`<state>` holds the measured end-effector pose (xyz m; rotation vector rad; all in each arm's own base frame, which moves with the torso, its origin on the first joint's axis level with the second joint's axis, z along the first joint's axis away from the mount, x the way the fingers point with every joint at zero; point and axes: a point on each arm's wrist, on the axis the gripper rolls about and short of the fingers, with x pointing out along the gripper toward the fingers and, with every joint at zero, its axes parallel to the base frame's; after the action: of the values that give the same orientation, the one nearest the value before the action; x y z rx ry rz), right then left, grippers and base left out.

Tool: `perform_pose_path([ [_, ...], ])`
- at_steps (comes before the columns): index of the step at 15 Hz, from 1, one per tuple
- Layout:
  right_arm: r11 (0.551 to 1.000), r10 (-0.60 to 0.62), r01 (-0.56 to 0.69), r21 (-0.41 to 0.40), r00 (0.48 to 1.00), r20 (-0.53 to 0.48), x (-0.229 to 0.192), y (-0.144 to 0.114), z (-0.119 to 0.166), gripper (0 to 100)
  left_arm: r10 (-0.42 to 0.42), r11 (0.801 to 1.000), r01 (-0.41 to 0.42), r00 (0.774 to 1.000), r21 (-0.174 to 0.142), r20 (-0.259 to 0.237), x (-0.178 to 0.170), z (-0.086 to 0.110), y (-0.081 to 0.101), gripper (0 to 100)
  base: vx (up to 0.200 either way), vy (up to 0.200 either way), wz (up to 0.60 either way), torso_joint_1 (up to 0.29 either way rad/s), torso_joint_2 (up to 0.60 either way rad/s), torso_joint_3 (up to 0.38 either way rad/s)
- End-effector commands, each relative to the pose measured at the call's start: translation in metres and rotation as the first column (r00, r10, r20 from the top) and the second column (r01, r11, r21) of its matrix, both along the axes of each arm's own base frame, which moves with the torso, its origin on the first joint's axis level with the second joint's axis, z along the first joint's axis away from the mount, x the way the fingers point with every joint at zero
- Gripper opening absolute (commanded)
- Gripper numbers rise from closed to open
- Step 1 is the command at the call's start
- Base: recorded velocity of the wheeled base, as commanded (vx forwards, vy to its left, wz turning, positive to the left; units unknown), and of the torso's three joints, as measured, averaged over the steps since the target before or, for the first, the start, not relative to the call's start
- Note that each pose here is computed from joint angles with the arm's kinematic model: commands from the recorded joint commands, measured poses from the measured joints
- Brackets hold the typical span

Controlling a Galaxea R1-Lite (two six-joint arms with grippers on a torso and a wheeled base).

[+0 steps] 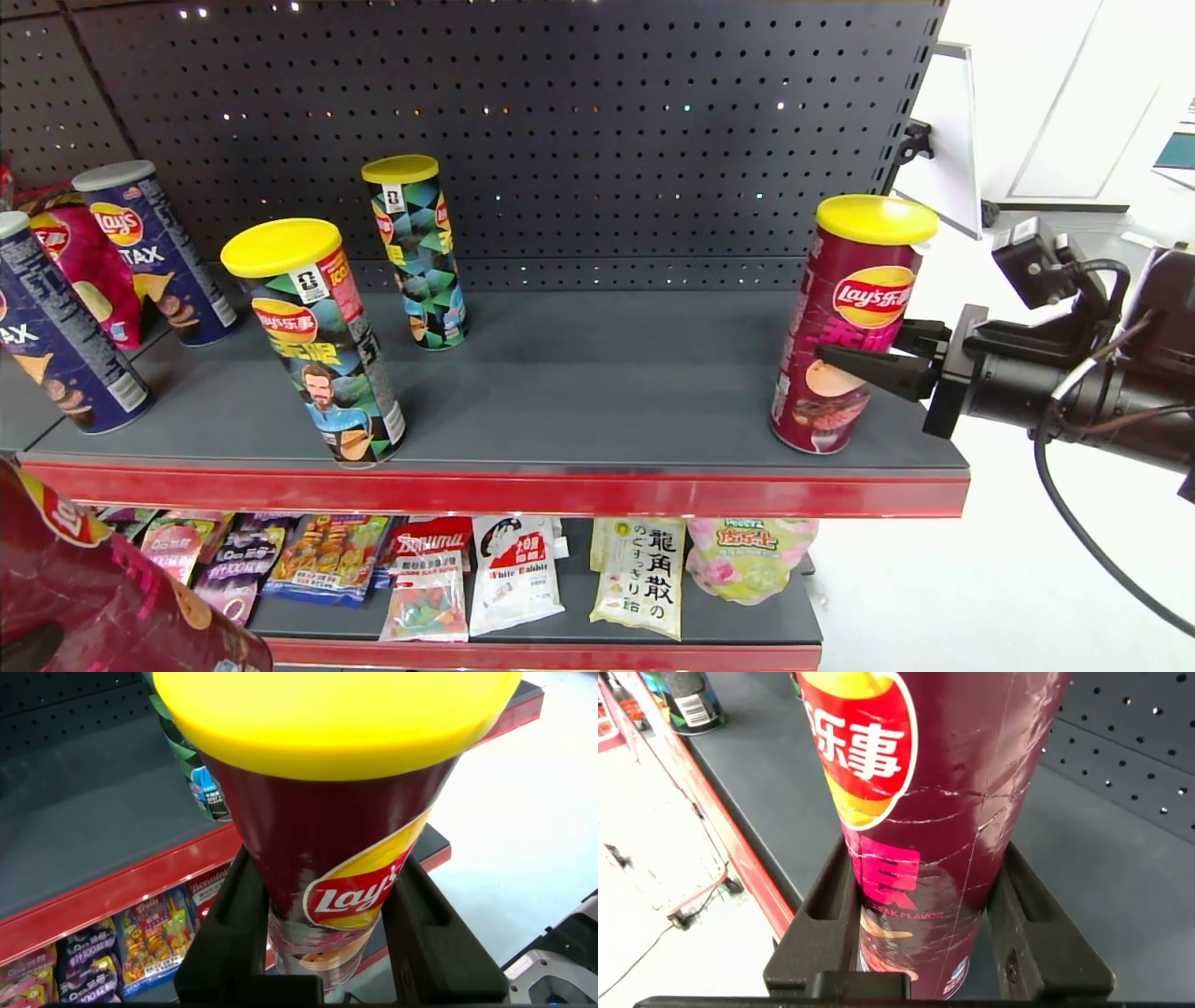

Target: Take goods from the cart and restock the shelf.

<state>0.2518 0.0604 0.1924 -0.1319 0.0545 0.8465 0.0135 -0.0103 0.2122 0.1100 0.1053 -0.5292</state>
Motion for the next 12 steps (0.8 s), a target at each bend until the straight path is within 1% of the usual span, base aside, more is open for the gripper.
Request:
perform_pose_path([
  [1,1.000,0.011,-0.011,-0.001,1.000,-0.003,-0.0042,0.0017,-0.0010,0,0.003,1.000,-0.003,1.000,0.000,0.003,-0.0002,0.0010,0.0001,0,0.000,0.000,0.00,0.000,0.00,0.000],
  [2,1.000,0.012,-0.012,-0.002,1.000,-0.012,-0.0057,0.0018,-0.0034,0,0.002,1.000,-0.002,1.000,0.001,0.004,-0.0002,0.0010,0.0001,0,0.000,0.000,0.00,0.000,0.00,0.000],
  [3,1.000,0.014,-0.014,-0.007,1.000,-0.024,-0.0090,0.0033,-0.0071,0,0.000,1.000,0.000,1.000,0.012,0.010,-0.0002,0.0010,0.0001,0,0.000,0.000,0.00,0.000,0.00,0.000],
  [12,1.000,0.015,-0.015,-0.007,1.000,-0.020,-0.0109,0.0092,-0.0068,0,0.002,1.000,-0.002,1.000,0.012,0.009,-0.0001,0.0006,0.0001,0,0.000,0.000,0.00,0.000,0.00,0.000],
])
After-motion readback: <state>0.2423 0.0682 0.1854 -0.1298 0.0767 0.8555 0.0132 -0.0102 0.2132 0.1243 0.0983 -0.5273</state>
